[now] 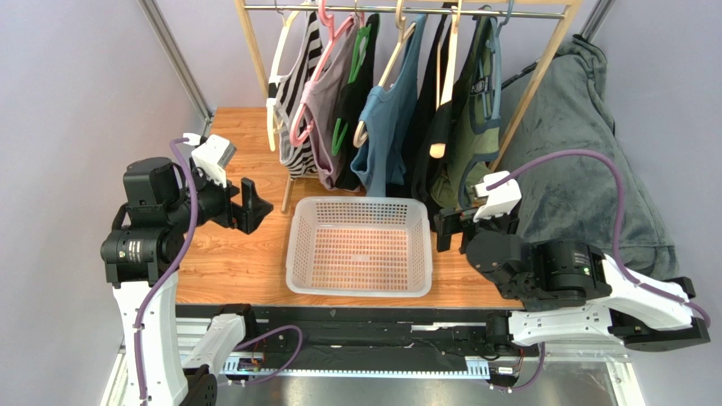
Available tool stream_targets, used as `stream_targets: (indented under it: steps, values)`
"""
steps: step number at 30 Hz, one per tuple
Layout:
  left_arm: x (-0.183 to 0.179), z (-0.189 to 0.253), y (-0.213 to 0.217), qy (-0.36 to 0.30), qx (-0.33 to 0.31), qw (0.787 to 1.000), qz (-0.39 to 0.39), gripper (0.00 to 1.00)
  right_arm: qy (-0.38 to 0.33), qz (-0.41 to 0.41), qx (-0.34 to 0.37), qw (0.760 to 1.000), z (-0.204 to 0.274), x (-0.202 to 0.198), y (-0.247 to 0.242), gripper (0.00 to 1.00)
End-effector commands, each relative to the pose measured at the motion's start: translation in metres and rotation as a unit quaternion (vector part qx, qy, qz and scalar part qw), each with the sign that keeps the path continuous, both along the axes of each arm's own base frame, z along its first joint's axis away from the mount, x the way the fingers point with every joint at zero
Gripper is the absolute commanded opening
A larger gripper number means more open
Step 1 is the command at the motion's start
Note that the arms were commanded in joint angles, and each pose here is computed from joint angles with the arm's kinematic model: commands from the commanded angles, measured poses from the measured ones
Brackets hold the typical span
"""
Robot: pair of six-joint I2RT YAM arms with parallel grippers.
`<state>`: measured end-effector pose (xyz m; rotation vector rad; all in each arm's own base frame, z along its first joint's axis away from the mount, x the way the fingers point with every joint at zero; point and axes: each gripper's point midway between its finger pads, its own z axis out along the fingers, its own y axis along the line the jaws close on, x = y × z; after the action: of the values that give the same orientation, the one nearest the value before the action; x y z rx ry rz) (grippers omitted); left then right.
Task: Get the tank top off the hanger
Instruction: Pick up the hanger from the clothesline.
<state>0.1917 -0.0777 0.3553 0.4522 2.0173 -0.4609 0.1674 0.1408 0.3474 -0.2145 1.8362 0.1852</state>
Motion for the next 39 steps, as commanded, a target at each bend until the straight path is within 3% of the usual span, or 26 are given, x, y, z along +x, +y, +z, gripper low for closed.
stream_targets:
  steps: [1,7,13,22,28,39]
  values:
    - [0.008,0.007,0.004,-0.019,0.002,1.0,0.014,0.99,-0.029,-0.025,-0.04,0.998,0.013,0.001,0.008,1.0]
    - [0.022,0.057,-0.008,-0.074,-0.009,0.997,-0.029,0.99,-0.049,-0.017,-0.051,0.997,0.036,-0.003,0.022,1.0]
    - [0.045,0.162,-0.013,-0.192,-0.039,0.98,-0.027,0.99,-0.031,0.013,-0.008,0.999,0.026,-0.012,0.029,0.96]
    - [0.106,0.225,-0.028,-0.24,-0.107,0.963,-0.064,0.99,-0.024,0.017,-0.032,0.999,0.011,-0.017,0.048,0.88]
    - [0.15,0.236,-0.038,-0.248,-0.125,0.958,-0.068,0.97,-0.014,0.017,-0.019,1.0,0.003,-0.02,0.054,0.88]
    - [0.219,0.192,-0.046,-0.213,-0.099,0.972,-0.02,0.89,0.002,0.022,0.015,1.0,-0.004,-0.023,0.051,0.86]
